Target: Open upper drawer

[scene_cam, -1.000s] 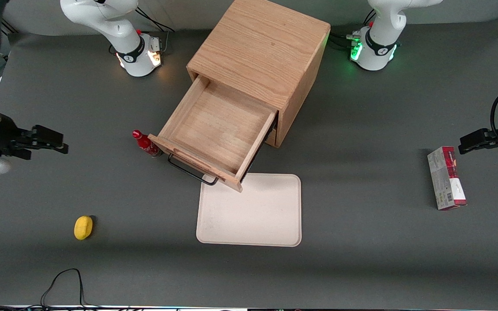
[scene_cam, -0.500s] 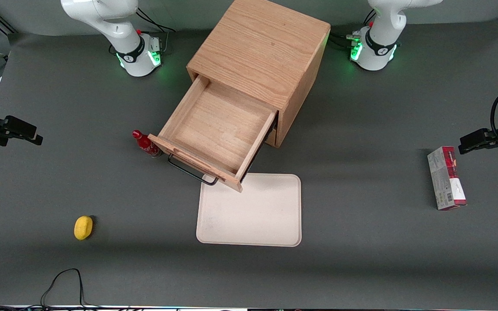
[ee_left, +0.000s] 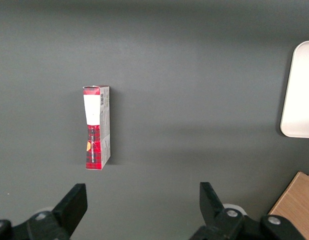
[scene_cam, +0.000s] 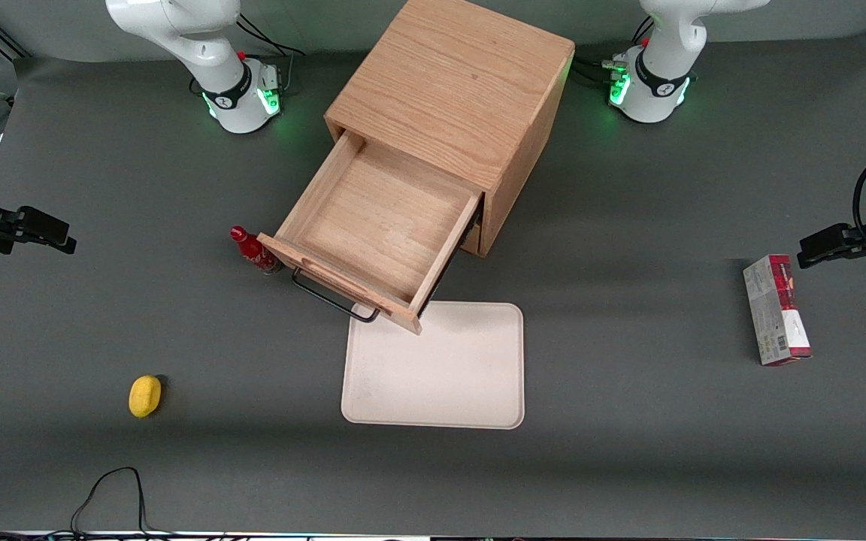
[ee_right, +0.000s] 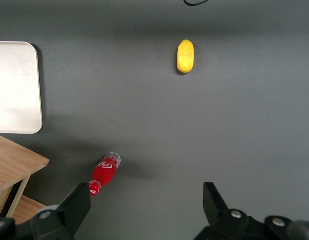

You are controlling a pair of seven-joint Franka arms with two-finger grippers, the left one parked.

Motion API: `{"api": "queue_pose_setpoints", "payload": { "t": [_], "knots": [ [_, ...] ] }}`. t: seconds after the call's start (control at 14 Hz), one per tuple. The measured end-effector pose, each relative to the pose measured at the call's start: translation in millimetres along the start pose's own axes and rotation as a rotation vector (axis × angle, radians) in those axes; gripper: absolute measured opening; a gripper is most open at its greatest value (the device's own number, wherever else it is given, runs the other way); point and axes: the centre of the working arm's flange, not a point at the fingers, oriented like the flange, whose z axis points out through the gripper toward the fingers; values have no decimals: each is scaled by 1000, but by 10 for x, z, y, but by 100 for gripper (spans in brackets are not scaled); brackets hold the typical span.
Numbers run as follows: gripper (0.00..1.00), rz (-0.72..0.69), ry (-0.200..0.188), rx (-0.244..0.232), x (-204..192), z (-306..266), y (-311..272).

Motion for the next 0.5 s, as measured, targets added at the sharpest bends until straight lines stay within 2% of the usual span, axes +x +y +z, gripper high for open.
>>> {"api": "queue_pose_setpoints", "payload": {
  "t": [0.5],
  "knots": [
    [100, 10, -6, -1, -4, 24, 57]
  ]
}}
